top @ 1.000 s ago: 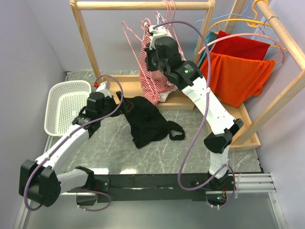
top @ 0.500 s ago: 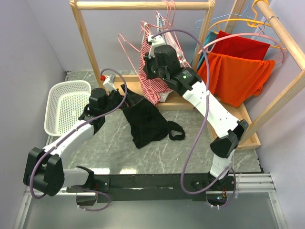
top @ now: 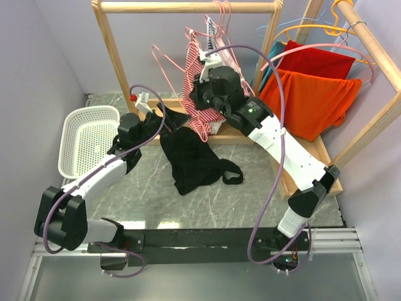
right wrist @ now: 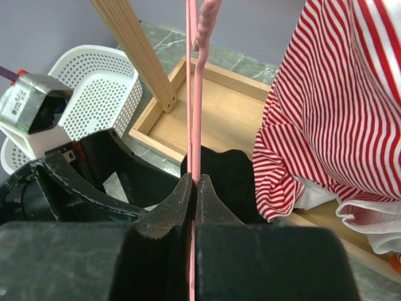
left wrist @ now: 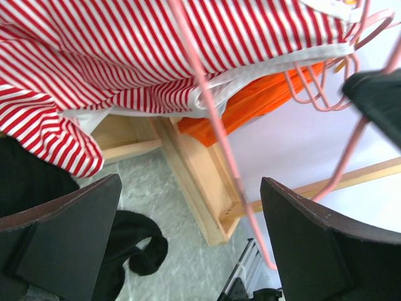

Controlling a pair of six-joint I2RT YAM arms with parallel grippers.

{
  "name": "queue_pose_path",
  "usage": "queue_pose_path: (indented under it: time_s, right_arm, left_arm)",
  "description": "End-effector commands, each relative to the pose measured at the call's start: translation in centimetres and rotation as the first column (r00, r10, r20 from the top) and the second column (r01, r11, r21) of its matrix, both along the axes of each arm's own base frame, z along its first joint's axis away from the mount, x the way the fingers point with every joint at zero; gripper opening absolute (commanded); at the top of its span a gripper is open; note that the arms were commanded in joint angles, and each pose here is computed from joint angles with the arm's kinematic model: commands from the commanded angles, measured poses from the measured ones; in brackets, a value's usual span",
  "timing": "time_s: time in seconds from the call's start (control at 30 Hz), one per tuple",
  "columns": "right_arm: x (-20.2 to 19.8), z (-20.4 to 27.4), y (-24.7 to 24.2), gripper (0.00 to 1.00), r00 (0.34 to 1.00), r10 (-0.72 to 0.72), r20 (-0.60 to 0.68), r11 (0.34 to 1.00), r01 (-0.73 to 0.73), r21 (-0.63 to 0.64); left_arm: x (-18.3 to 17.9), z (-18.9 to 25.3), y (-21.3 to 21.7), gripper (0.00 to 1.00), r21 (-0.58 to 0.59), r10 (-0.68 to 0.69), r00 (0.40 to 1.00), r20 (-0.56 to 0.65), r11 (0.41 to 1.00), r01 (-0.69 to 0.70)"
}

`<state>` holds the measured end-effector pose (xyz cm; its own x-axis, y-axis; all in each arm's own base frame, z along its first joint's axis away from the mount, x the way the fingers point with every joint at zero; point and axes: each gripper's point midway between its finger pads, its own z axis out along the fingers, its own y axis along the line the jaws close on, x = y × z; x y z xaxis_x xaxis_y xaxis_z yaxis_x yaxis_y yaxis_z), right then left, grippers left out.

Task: Remove the tank top from the hanger
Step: Place the hanger at the clothesline.

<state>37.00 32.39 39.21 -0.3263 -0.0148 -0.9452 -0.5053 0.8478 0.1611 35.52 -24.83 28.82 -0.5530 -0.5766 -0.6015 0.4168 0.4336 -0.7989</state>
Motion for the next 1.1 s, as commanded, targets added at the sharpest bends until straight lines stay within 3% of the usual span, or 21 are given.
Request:
queue_pose_path:
  time_s: [0.0, 0.1, 0.2, 0.23, 0.3, 0.33, 0.43, 0.5, 0.7, 0.8, 0.87, 1.0, 1.07]
  right_arm:
    - [-0.8, 2.4, -0.2, 0.0, 0.998, -0.005, 0.058, 0.998, 0.001, 0.067]
    - [-1.0, 2.2, -0.1, 0.0, 0.999, -0.002, 0.054, 0.998, -0.002, 0.07]
    - [-1.4, 2.1, 0.0, 0.0, 0.999, 0.007, 0.054, 0.997, -0.011, 0.08]
    - [-1.5, 1.8, 0.1, 0.0, 0.999, 0.008, 0.05, 0.997, -0.012, 0.08]
    - [-1.8, 1.9, 0.0, 0.0, 0.999, 0.007, 0.052, 0.996, -0.012, 0.085]
    - [-1.7, 1.7, -0.1, 0.0, 0.999, 0.005, 0.047, 0.996, -0.009, 0.085]
    - [-2.1, 1.6, -0.1, 0.0, 0.999, 0.012, 0.045, 0.996, -0.017, 0.093]
    - [-2.4, 1.5, 0.1, 0.0, 0.999, 0.022, 0.042, 0.995, -0.026, 0.097]
    - [-2.9, 0.8, 0.3, 0.02, 0.999, 0.043, 0.028, 0.994, -0.046, 0.098]
    - [-3.2, 0.4, 0.4, 0.12, 0.998, 0.05, 0.027, 0.993, -0.052, 0.104]
    - [-3.4, 0.4, 0.3, 0.25, 0.998, 0.054, 0.03, 0.992, -0.057, 0.108]
    - [-3.5, -0.5, -0.2, 0.38, 0.999, 0.036, 0.023, 0.994, -0.038, 0.1]
    - [-3.6, -0.5, -0.7, 0.39, 0.999, 0.024, 0.027, 0.994, -0.027, 0.106]
  left_arm:
    - [0.2, 3.9, -0.7, 0.99, -0.087, -0.014, 0.996, 0.087, 0.996, 0.021]
    - [0.6, 3.8, -0.8, 0.99, -0.081, -0.01, 0.997, 0.074, 0.997, 0.016]
    - [1.0, 3.6, -0.9, 0.81, -0.097, 0.0, 0.998, 0.057, 0.995, 0.006]
    - [1.2, 3.6, -0.9, 0.62, -0.107, 0.004, 0.999, 0.051, 0.994, 0.002]
    - [1.6, 3.3, -1.0, 0.44, -0.107, 0.009, 0.999, 0.034, 0.994, -0.005]
    - [1.8, 3.3, -1.0, 0.3, -0.108, 0.013, 1.0, 0.028, 0.994, -0.01]
    - [2.2, 2.9, -1.1, 0.1, -0.102, 0.019, 1.0, 0.007, 0.995, -0.018]
    - [2.5, 2.9, -1.1, 0.01, -0.097, 0.021, 1.0, -0.006, 0.995, -0.021]
    - [2.6, 2.4, -1.3, 0.01, -0.094, 0.014, 0.999, -0.035, 0.995, -0.017]
    - [2.6, 2.1, -1.5, 0.01, -0.099, 0.004, 0.999, -0.05, 0.995, -0.009]
    - [2.4, 1.7, -1.4, 0.01, -0.109, 0.009, 0.998, -0.069, 0.994, -0.017]
    - [2.3, 1.8, -1.3, 0.01, -0.124, 0.012, 0.997, -0.078, 0.992, -0.022]
    - [2.3, 1.8, -1.4, 0.01, -0.131, 0.01, 0.997, -0.083, 0.991, -0.02]
